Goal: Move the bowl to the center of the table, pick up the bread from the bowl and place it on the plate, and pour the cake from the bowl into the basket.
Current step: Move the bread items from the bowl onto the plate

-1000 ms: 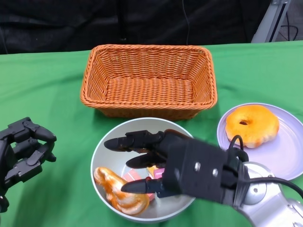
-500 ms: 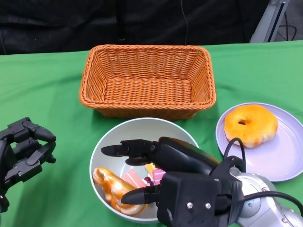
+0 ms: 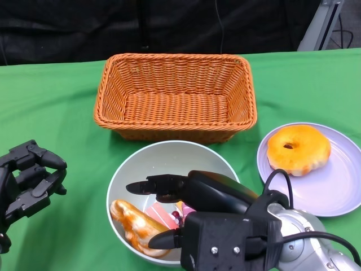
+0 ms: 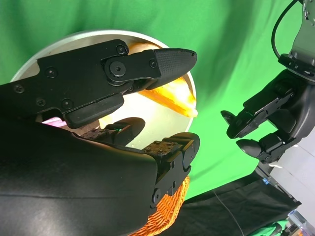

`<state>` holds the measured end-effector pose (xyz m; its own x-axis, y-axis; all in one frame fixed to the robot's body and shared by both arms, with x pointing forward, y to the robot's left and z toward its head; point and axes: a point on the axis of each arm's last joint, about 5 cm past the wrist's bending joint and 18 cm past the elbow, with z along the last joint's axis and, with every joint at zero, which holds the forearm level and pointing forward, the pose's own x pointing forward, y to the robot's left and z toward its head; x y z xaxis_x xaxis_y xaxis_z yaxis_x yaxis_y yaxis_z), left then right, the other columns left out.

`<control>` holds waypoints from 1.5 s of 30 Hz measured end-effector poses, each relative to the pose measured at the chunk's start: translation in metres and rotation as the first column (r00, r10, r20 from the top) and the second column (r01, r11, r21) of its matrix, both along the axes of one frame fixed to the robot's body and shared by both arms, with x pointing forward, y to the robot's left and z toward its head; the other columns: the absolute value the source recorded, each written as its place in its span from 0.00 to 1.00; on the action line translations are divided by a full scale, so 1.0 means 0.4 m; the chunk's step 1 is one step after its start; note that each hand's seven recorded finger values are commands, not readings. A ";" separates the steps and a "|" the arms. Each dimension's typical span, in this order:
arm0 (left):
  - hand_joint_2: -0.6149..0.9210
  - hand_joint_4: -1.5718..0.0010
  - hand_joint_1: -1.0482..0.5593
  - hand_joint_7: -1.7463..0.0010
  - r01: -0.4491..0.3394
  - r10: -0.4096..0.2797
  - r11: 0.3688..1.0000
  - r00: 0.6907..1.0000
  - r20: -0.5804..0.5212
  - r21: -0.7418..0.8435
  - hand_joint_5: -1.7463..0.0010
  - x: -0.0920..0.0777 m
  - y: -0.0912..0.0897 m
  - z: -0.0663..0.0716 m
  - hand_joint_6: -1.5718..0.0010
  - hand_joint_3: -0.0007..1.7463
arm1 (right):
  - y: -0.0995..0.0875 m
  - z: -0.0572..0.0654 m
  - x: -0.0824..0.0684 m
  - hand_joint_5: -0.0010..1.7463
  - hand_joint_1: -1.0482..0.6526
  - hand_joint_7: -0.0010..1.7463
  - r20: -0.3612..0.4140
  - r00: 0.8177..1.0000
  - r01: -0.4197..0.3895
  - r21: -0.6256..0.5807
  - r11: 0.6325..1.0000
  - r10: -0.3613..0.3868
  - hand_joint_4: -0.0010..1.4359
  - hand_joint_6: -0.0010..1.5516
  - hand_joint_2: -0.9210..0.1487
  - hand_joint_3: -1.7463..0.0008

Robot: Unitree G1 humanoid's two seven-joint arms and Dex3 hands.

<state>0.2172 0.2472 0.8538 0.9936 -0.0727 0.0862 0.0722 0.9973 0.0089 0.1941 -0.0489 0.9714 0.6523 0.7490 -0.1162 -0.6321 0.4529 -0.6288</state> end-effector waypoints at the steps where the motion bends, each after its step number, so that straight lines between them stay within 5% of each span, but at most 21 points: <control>1: 0.96 0.55 0.63 0.34 0.000 0.000 1.000 1.000 0.000 0.000 0.14 0.000 0.000 0.000 0.51 0.27 | 0.001 0.000 0.000 0.01 0.12 0.00 0.000 1.000 -0.001 0.000 1.000 0.001 0.32 0.23 0.00 0.87; 45: 0.94 0.54 0.65 0.35 -0.001 0.001 1.000 1.000 0.014 0.004 0.14 -0.002 0.001 0.003 0.50 0.32 | 0.063 -0.069 0.006 0.00 0.14 0.00 -0.001 1.000 0.020 -0.190 0.982 -0.021 0.28 0.20 0.00 0.86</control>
<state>0.2163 0.2477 0.8551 0.9924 -0.0720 0.0996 0.0709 0.9974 0.0142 0.1966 -0.0235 0.9440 0.6668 0.6996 -0.2569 -0.6260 0.3388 -0.7024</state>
